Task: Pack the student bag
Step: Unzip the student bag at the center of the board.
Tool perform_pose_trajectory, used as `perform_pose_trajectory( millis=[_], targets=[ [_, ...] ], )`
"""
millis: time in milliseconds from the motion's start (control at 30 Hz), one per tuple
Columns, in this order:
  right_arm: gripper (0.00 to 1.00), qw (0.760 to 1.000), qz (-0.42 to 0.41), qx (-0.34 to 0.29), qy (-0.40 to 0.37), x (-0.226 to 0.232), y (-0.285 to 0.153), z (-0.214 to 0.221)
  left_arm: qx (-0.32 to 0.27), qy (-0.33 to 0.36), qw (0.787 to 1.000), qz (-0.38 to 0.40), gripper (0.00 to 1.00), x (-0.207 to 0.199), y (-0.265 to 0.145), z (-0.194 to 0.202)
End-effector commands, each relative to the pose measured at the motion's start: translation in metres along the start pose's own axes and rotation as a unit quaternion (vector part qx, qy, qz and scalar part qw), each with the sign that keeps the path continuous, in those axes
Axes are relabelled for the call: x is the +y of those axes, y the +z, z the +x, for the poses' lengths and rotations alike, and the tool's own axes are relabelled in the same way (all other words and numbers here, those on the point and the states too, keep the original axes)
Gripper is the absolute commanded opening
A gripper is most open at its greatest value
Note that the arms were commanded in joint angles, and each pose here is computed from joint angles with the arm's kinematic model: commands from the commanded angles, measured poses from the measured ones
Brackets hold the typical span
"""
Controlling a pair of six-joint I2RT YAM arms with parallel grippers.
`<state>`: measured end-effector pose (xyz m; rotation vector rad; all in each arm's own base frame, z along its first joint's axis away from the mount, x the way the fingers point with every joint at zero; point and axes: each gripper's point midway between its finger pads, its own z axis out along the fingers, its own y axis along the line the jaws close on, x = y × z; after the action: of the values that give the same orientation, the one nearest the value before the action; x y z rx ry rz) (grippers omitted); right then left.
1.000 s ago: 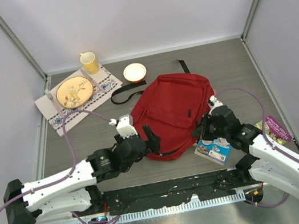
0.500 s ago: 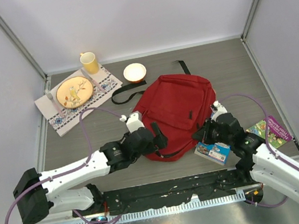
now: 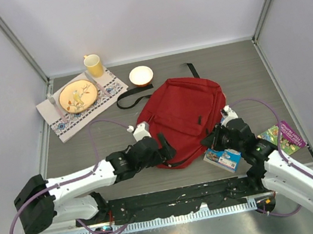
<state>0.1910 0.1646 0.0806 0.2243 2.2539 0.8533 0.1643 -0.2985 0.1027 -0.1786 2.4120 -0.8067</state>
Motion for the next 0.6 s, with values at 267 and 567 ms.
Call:
perform_pose_trajectory(
  millis=[267,567],
  targets=[
    [0.01,0.999,-0.025,-0.038,0.003,0.016,0.0,-0.02,0.016,-0.027,0.998,0.057,0.75,-0.014,0.006,0.011],
    [0.01,0.999,-0.021,-0.034,0.011,0.014,0.002,-0.018,0.016,-0.037,0.996,0.079,0.58,-0.015,0.002,0.013]
  ],
)
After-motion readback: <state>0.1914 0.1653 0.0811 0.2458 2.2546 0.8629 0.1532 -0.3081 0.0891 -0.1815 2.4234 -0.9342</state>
